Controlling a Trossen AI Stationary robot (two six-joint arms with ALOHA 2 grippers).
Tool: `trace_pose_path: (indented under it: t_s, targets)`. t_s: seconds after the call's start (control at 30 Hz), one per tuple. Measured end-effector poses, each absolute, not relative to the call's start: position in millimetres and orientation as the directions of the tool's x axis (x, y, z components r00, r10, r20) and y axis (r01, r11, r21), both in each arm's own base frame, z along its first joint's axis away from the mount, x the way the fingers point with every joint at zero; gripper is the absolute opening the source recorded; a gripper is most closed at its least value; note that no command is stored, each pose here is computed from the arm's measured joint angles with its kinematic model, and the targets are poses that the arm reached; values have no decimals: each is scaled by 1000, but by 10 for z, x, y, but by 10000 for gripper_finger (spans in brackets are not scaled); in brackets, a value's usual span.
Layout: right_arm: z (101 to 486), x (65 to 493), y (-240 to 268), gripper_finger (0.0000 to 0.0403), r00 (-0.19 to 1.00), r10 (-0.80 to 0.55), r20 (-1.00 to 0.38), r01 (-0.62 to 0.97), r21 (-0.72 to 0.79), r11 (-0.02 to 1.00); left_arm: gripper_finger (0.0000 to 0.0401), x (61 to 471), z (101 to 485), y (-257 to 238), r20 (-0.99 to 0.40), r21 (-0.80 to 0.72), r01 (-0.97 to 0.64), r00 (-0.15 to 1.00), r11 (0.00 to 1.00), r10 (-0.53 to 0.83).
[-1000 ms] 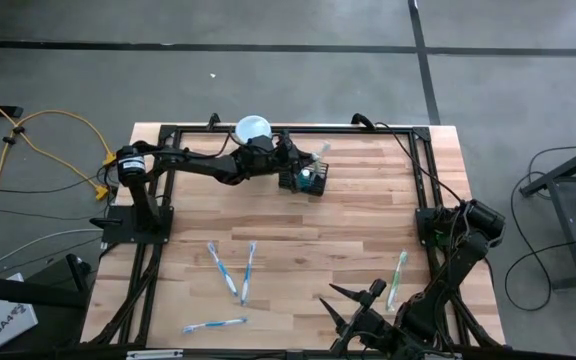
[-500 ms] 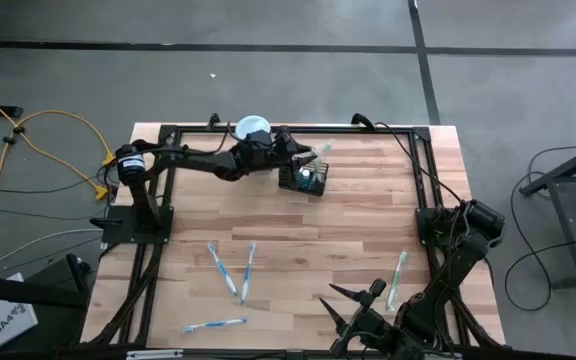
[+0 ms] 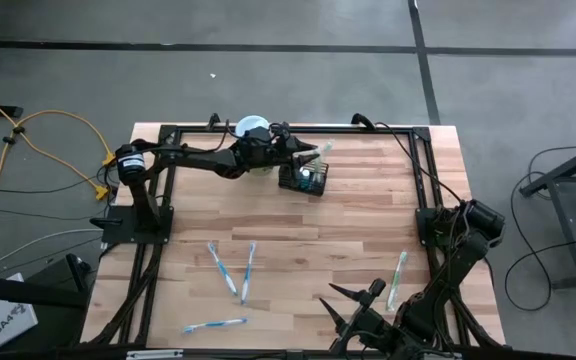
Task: Pick & Place toothbrushing station
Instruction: Put the left green toothbrush into the mesh organizer, then put the green toothbrush into the mesh organizer
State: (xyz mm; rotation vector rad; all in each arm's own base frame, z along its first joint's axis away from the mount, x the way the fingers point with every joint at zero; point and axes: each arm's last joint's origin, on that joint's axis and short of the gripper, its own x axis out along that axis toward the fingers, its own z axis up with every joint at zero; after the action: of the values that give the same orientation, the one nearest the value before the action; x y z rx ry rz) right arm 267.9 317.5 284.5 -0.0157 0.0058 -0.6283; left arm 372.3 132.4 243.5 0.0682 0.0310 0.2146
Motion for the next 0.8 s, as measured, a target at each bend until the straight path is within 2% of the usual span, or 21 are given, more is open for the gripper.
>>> trace_pose_path:
  t_s: [0.5,0.8]
  targets:
    - [2843,2680,3178,161,813,-582,-2,582,-17,813,111,3758,2579,1259,75,85,-195,979,977,189]
    - [2841,2679,3178,161,813,-582,-2,582,-19,813,111,3825,2662,830,75,142,-6,997,990,-4]
